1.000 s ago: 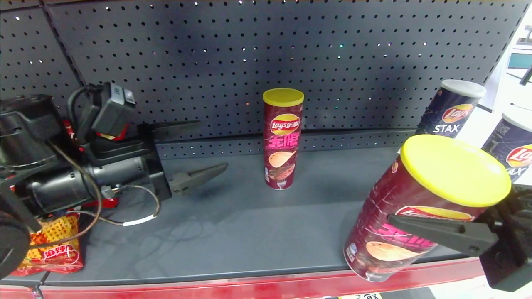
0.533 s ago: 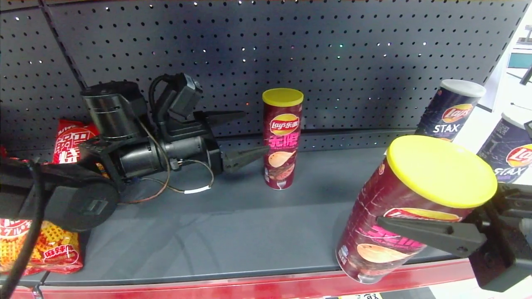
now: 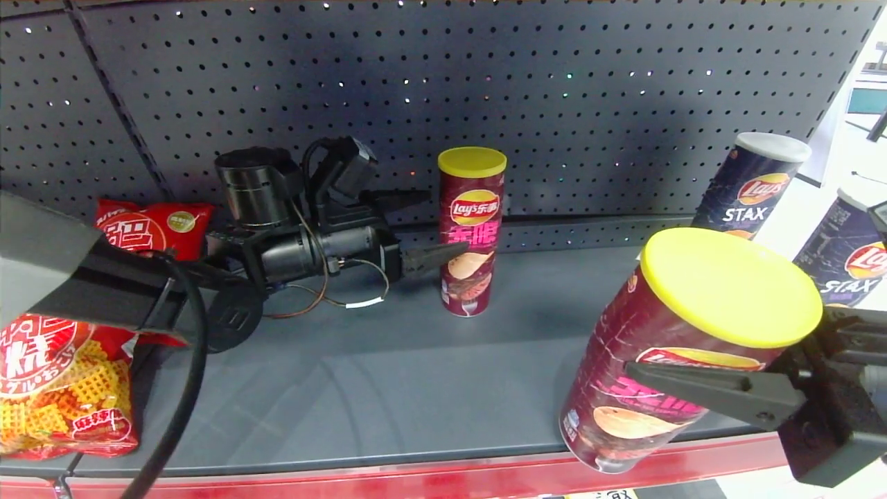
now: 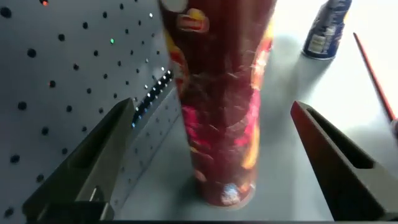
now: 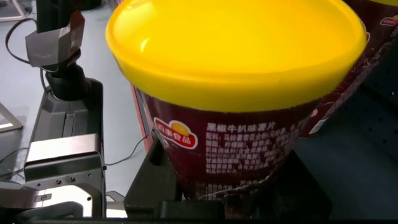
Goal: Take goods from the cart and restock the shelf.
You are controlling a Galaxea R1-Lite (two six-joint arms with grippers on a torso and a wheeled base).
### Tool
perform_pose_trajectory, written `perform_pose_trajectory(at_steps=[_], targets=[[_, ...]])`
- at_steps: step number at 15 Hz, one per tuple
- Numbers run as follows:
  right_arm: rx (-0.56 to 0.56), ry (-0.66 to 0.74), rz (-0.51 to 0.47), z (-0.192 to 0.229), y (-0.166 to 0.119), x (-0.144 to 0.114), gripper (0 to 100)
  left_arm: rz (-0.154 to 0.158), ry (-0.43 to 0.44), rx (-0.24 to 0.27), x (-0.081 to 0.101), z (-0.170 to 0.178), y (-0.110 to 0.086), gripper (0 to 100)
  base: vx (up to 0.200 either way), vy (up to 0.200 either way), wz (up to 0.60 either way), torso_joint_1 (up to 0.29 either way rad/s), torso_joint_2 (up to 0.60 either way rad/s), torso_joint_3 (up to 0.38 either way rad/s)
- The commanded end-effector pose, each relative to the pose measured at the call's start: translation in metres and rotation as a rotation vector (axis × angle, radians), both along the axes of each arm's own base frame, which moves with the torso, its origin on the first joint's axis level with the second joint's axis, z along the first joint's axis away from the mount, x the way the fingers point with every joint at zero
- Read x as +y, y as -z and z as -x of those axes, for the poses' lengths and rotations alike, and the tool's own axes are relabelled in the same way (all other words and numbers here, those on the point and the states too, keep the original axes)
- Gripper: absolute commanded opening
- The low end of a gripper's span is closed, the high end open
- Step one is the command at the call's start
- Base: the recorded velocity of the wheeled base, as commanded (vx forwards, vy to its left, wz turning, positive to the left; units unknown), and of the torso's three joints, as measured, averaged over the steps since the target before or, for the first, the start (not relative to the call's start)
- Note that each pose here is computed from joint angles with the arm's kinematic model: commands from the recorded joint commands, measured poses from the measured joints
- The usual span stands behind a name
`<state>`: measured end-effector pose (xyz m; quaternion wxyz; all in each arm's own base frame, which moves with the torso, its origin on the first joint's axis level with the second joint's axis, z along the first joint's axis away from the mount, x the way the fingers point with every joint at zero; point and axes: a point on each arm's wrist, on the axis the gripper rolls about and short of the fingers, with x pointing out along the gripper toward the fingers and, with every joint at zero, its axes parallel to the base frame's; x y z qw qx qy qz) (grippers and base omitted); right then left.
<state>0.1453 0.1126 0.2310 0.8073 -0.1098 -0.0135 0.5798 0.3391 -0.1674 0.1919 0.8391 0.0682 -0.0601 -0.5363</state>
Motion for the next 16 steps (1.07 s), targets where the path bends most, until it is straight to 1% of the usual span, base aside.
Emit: perform_pose_trajectory(at_steps=[1, 3, 4, 6, 7, 9, 10, 13, 15, 16], targets=[[-0.001, 0.001, 0.0, 0.0, 0.0, 0.0, 0, -0.005, 0.002, 0.011, -0.006, -0.012, 0.009, 100, 0.0, 0.0, 0.0, 0.0, 0.0, 0.0], [0.007, 0.002, 0.006, -0.003, 0.002, 0.002, 0, 0.001, 0.051, -0.005, -0.022, -0.014, 0.012, 100, 0.0, 0.0, 0.0, 0.0, 0.0, 0.0], [0.002, 0.002, 0.003, -0.004, 0.002, 0.002, 0, 0.001, 0.071, -0.004, -0.03, -0.012, 0.014, 100, 0.0, 0.0, 0.0, 0.0, 0.0, 0.0], [0.006, 0.002, 0.004, -0.006, 0.003, 0.004, 0, 0.001, 0.098, -0.002, -0.043, -0.011, 0.016, 100, 0.0, 0.0, 0.0, 0.0, 0.0, 0.0], [0.006, 0.002, 0.004, -0.005, 0.003, 0.003, 0, 0.005, 0.106, -0.011, -0.046, -0.011, 0.015, 100, 0.0, 0.0, 0.0, 0.0, 0.0, 0.0], [0.002, 0.002, 0.003, -0.004, 0.002, 0.003, 0, 0.009, 0.108, -0.015, -0.047, -0.012, 0.013, 100, 0.0, 0.0, 0.0, 0.0, 0.0, 0.0], [0.001, 0.002, 0.002, -0.004, 0.002, 0.003, 0, 0.009, 0.106, -0.015, -0.047, -0.012, 0.013, 0, 0.0, 0.0, 0.0, 0.0, 0.0, 0.0], [0.003, 0.002, 0.002, -0.004, 0.002, 0.003, 0, 0.011, 0.108, -0.023, -0.045, -0.007, 0.009, 0, 0.0, 0.0, 0.0, 0.0, 0.0, 0.0], [0.0, 0.005, 0.0, -0.004, 0.002, 0.002, 0, 0.016, 0.117, -0.033, -0.039, 0.008, -0.002, 0, 0.0, 0.0, 0.0, 0.0, 0.0, 0.0], [-0.005, 0.009, -0.003, -0.005, 0.001, 0.002, 0, 0.017, 0.132, -0.034, -0.037, 0.021, -0.007, 0, 0.0, 0.0, 0.0, 0.0, 0.0, 0.0]])
